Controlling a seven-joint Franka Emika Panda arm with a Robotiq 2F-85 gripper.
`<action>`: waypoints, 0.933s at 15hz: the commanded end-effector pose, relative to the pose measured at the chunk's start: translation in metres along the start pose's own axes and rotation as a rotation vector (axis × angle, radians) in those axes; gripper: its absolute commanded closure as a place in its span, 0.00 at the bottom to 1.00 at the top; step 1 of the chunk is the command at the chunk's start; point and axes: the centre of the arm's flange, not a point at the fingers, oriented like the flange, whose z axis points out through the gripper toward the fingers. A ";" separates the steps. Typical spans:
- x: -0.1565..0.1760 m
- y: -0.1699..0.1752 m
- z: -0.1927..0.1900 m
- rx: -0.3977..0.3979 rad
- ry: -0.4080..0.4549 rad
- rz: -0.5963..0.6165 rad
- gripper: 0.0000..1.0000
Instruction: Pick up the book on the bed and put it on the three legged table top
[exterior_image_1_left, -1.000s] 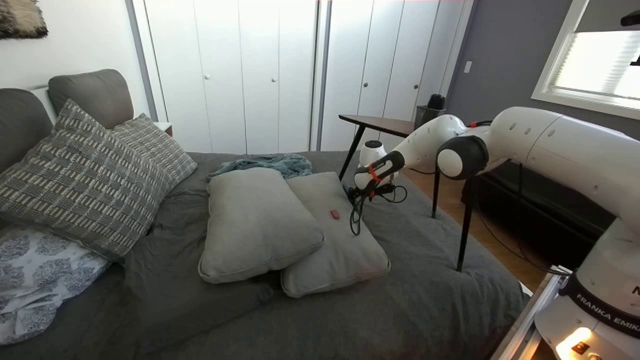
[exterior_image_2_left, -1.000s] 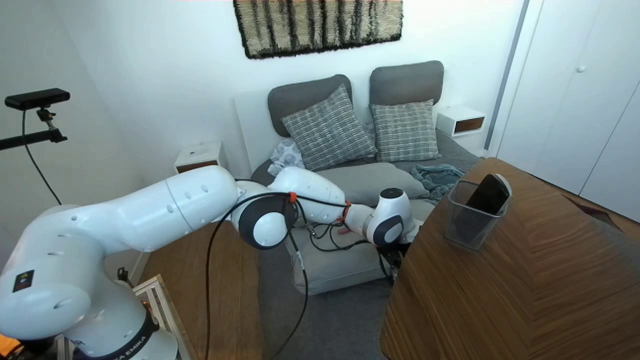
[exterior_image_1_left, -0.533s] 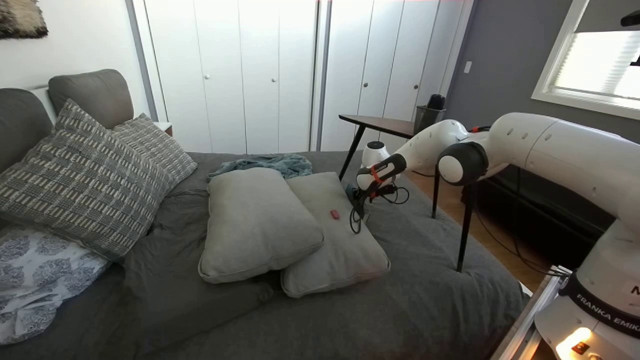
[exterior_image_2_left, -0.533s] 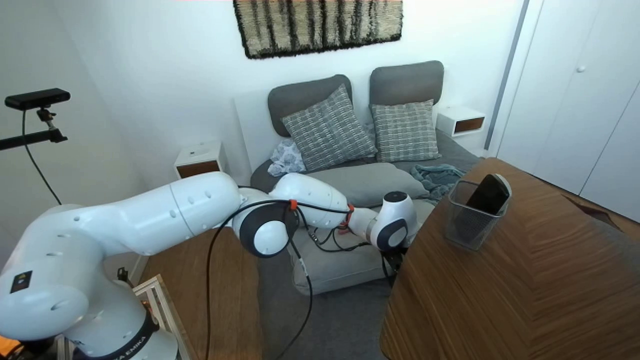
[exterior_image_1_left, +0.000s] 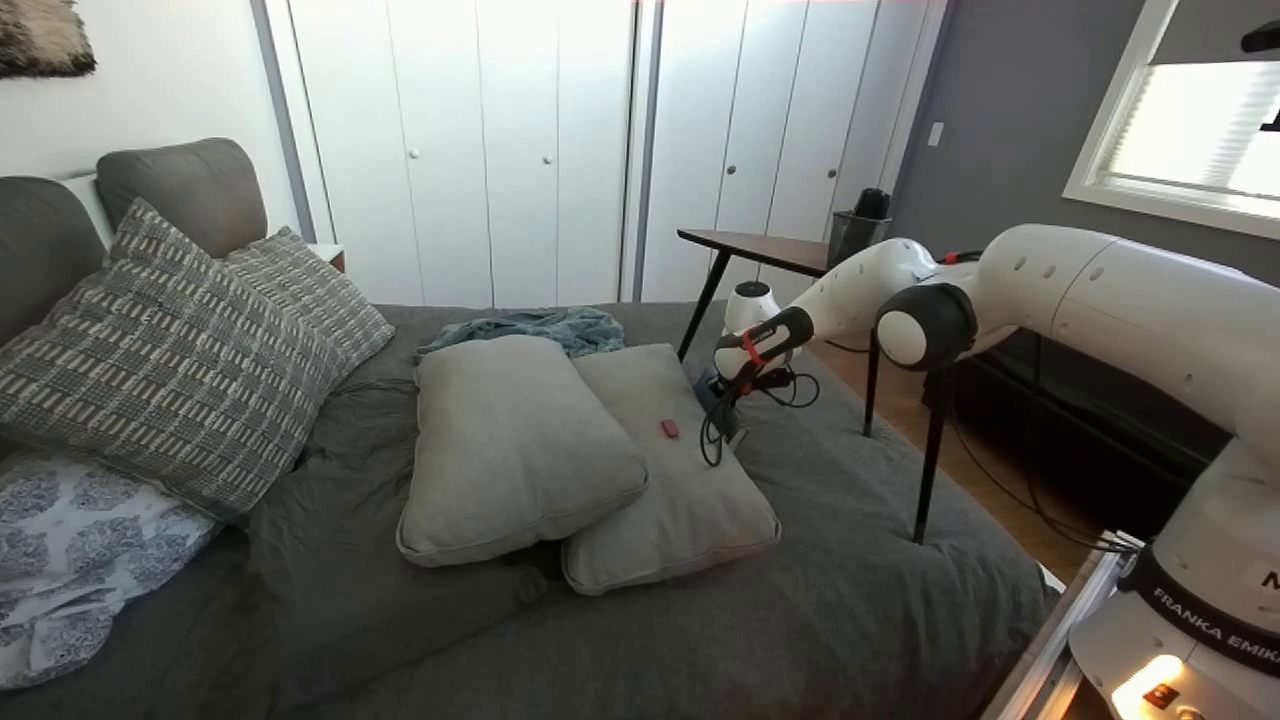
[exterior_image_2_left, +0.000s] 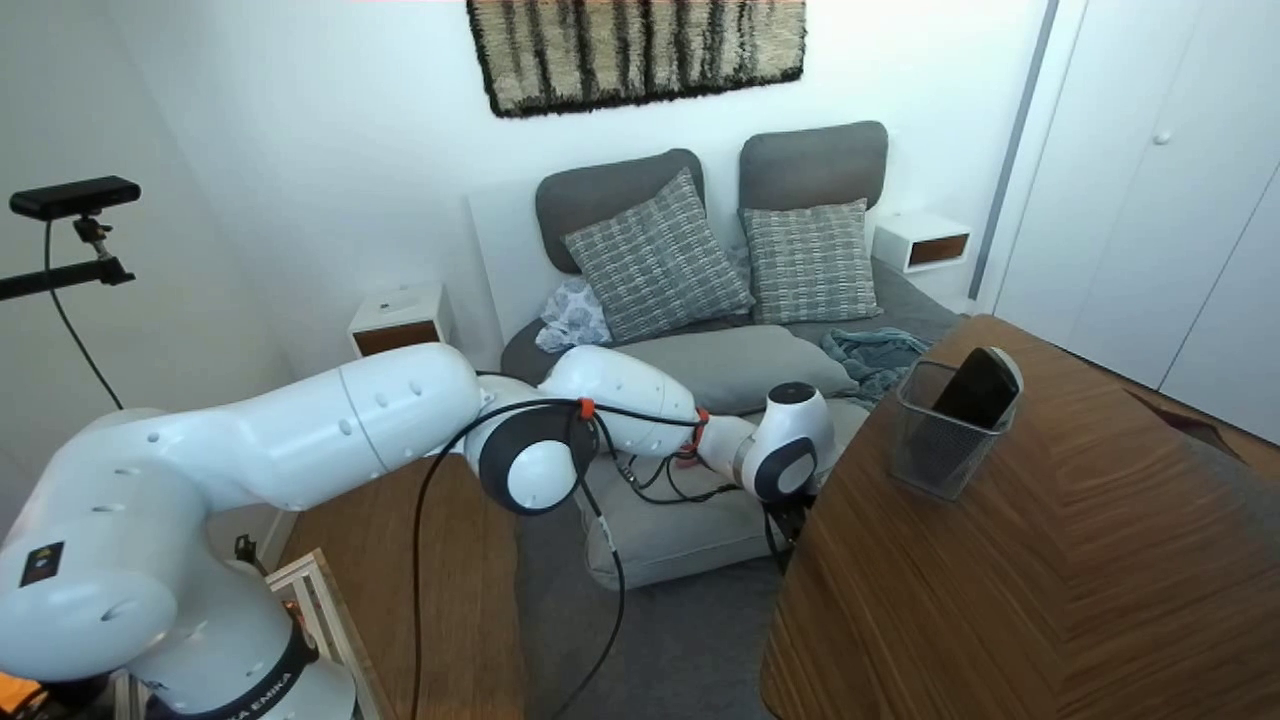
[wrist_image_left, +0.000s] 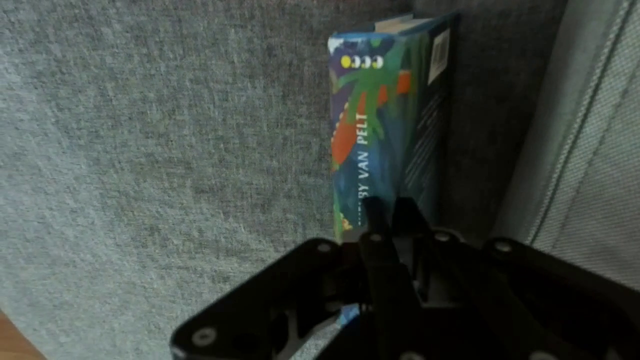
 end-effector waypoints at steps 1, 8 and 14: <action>0.027 -0.018 0.036 0.028 0.003 0.015 1.00; 0.028 -0.053 0.021 0.110 -0.003 -0.061 1.00; 0.035 -0.086 -0.016 0.234 0.029 -0.155 0.74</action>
